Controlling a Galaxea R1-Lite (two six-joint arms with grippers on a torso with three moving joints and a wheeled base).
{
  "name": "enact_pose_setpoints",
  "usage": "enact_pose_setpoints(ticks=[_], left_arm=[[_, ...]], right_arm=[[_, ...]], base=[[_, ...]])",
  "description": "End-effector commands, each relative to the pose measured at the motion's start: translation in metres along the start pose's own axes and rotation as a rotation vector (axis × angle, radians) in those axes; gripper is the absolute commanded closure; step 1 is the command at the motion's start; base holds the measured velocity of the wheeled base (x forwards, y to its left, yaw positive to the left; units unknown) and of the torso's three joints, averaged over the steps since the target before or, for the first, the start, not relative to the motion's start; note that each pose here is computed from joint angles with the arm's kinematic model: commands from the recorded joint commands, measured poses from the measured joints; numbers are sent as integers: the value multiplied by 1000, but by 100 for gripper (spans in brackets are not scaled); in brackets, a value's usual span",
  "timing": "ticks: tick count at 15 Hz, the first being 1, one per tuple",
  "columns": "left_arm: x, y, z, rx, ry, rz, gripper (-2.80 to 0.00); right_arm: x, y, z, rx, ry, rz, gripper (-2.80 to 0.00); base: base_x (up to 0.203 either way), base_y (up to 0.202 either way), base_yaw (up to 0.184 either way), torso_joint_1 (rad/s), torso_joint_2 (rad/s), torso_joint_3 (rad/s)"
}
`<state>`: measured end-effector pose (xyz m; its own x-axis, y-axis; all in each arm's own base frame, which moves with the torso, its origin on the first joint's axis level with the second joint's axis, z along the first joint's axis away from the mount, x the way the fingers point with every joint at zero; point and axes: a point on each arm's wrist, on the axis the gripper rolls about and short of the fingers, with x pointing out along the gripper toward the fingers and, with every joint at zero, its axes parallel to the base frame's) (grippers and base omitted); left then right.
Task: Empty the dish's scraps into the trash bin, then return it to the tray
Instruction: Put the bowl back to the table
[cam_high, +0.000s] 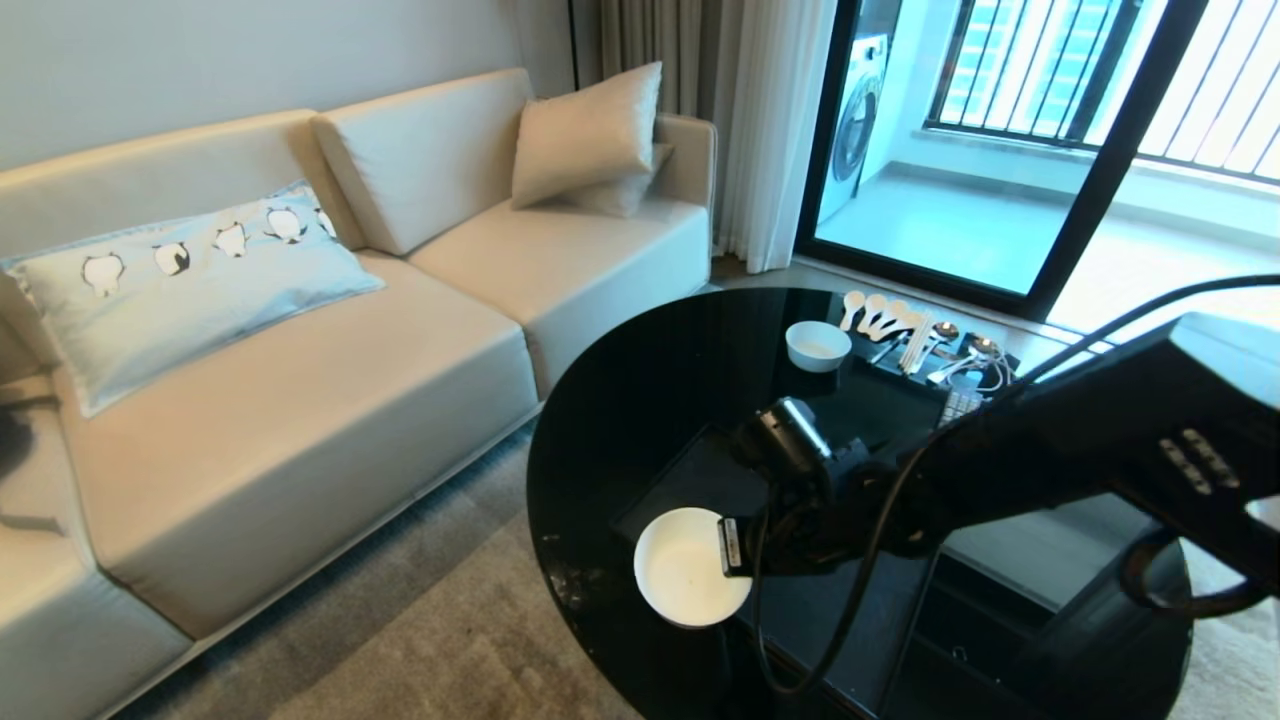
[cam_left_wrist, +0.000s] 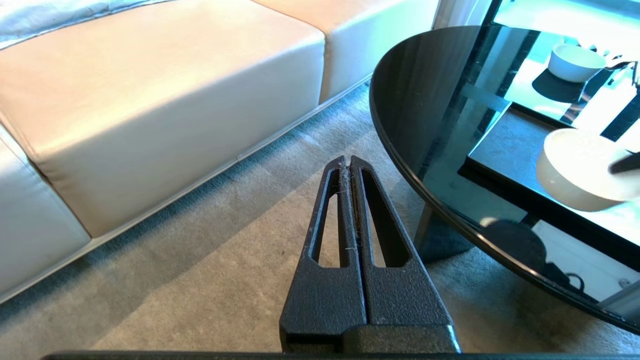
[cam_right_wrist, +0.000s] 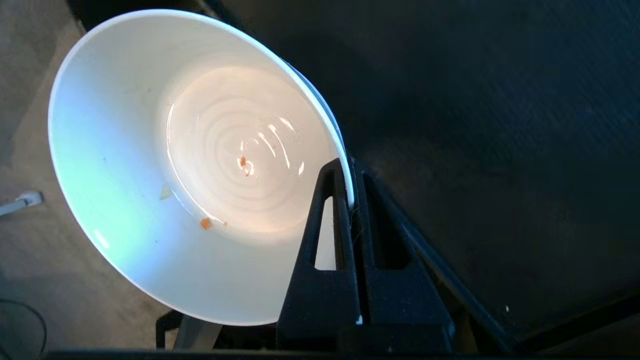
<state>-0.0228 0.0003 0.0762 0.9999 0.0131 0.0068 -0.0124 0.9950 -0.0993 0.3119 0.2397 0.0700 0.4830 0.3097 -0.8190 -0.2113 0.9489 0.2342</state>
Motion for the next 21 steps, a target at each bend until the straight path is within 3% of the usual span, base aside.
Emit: enact_pose_setpoints(ticks=[1,3,9,15,21], left_arm=[[0,0,0,0,-1,1,0],[0,0,0,-1,-1,1,0],[0,0,0,0,-1,1,0],[0,0,0,0,-1,1,0],[0,0,0,-2,-1,1,0]], right_arm=[[29,-4,9,39,-5,-36,0],[33,-16,24,115,-43,-49,0],[16,-73,52,242,-104,-120,0],[27,-100,25,269,-30,-218,0],[33,-116,21,299,-47,-242,0]], base=[[0,0,0,0,0,0],[0,0,0,0,0,0],[0,0,0,0,0,0],[0,0,0,0,0,0],[0,0,0,0,0,0]])
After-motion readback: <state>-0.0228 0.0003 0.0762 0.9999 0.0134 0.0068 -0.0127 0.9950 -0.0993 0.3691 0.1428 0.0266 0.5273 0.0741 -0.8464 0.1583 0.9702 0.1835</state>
